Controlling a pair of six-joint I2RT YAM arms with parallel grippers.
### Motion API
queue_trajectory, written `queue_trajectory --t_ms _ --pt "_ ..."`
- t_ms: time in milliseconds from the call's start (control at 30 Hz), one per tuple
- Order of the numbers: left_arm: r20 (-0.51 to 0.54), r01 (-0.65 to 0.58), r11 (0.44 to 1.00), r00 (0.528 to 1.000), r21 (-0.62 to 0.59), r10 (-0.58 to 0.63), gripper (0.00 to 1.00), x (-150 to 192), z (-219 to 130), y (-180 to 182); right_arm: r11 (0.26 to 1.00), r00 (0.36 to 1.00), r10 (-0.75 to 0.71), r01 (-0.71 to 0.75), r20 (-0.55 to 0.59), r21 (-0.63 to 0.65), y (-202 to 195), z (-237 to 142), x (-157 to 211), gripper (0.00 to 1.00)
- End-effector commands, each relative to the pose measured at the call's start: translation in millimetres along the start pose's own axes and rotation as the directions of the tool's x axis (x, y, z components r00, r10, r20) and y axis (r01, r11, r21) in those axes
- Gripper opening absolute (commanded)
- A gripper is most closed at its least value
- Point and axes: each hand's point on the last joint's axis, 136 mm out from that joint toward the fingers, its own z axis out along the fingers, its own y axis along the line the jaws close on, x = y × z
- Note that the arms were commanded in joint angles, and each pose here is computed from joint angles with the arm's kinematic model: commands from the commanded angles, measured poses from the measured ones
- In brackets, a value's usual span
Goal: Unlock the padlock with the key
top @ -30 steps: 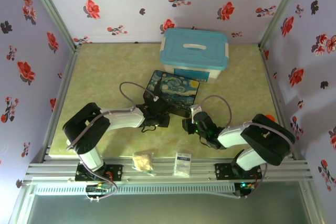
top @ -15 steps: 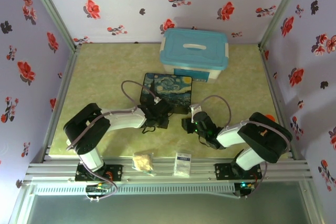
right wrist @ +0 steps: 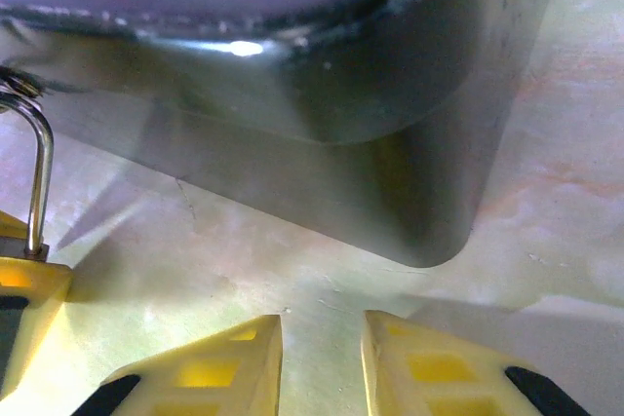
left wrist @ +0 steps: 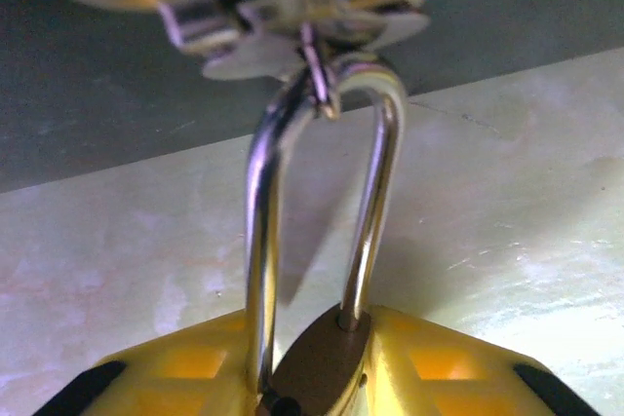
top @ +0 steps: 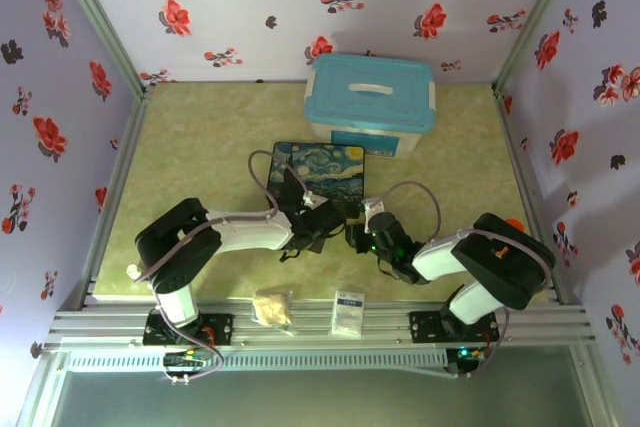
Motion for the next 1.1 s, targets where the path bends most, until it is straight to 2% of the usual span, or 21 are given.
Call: queue_trajectory --t_ms 0,233,433,533,700,1067 --pt "-0.020 -0.051 0.994 0.999 -0.097 0.049 0.31 9 -3 9 0.999 0.999 0.029 -0.028 -0.020 0.028 -10 1 9 0.28" --pt "-0.009 -0.063 0.993 0.998 -0.102 0.062 0.33 8 -10 2 0.999 0.999 0.038 -0.038 -0.020 0.021 -8 4 9 0.29" --pt "0.004 -0.059 0.993 0.998 -0.105 0.060 0.19 3 -17 3 0.999 0.998 0.047 -0.046 -0.034 0.018 -8 7 13 0.30" --pt "-0.002 -0.072 0.987 0.997 -0.142 0.073 0.19 5 -18 10 0.998 0.998 0.054 -0.053 -0.036 0.014 -9 8 15 0.30" --pt "-0.003 -0.106 0.974 0.994 -0.201 0.107 0.19 2 -21 18 0.998 0.998 0.059 -0.059 -0.031 0.014 -10 7 16 0.29" --pt "-0.030 -0.159 0.965 0.987 -0.210 0.156 0.25 9 -13 -2 0.997 0.997 0.076 -0.075 -0.028 0.017 -10 7 16 0.30"
